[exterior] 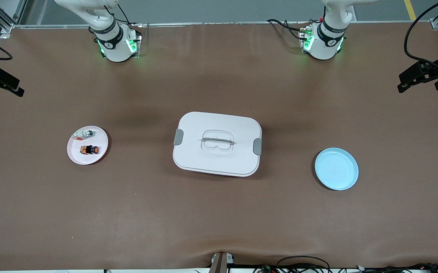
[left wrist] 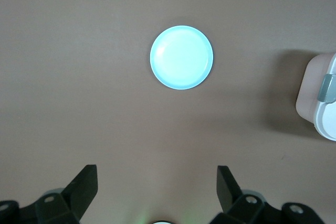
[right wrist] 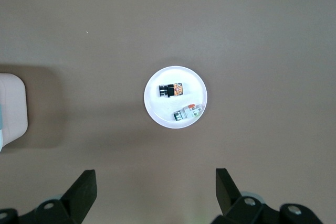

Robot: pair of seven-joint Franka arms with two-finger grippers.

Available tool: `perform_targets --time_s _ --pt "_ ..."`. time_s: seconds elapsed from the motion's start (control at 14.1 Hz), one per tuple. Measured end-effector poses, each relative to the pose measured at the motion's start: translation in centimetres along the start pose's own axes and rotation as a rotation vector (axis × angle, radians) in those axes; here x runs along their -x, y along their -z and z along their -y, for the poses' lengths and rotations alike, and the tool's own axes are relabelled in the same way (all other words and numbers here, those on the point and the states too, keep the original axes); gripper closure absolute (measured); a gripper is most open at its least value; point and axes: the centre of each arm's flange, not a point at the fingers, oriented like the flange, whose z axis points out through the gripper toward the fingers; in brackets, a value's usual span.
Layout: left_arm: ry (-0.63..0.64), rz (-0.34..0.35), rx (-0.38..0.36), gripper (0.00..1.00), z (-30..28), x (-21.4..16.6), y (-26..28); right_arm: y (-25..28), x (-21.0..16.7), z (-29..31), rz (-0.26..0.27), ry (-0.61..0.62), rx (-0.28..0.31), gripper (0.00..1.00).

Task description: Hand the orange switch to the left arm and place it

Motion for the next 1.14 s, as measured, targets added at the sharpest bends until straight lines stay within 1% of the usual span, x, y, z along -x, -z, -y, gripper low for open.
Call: perform_targets --time_s 0.28,0.5,0.85,0.92,1.14 --pt "0.000 0.004 0.000 0.00 0.0 -0.1 -0.2 -2.4 -1.4 -0.4 0.045 -0.008 0.002 0.00" --pt "0.000 0.007 0.000 0.00 0.0 -0.2 -0.4 -4.2 -2.5 -0.6 0.068 -0.012 0.003 0.00" --pt "0.000 0.008 0.000 0.00 0.0 -0.2 -0.4 -8.5 -4.6 -1.0 0.137 -0.012 0.006 0.00" --pt "0.000 0.008 0.000 0.00 0.0 -0.2 -0.4 -9.2 -5.2 -1.0 0.138 -0.010 0.007 0.00" --pt "-0.001 0.008 0.000 0.00 0.0 -0.2 -0.4 -11.8 -7.1 -0.8 0.115 -0.007 0.007 0.00"
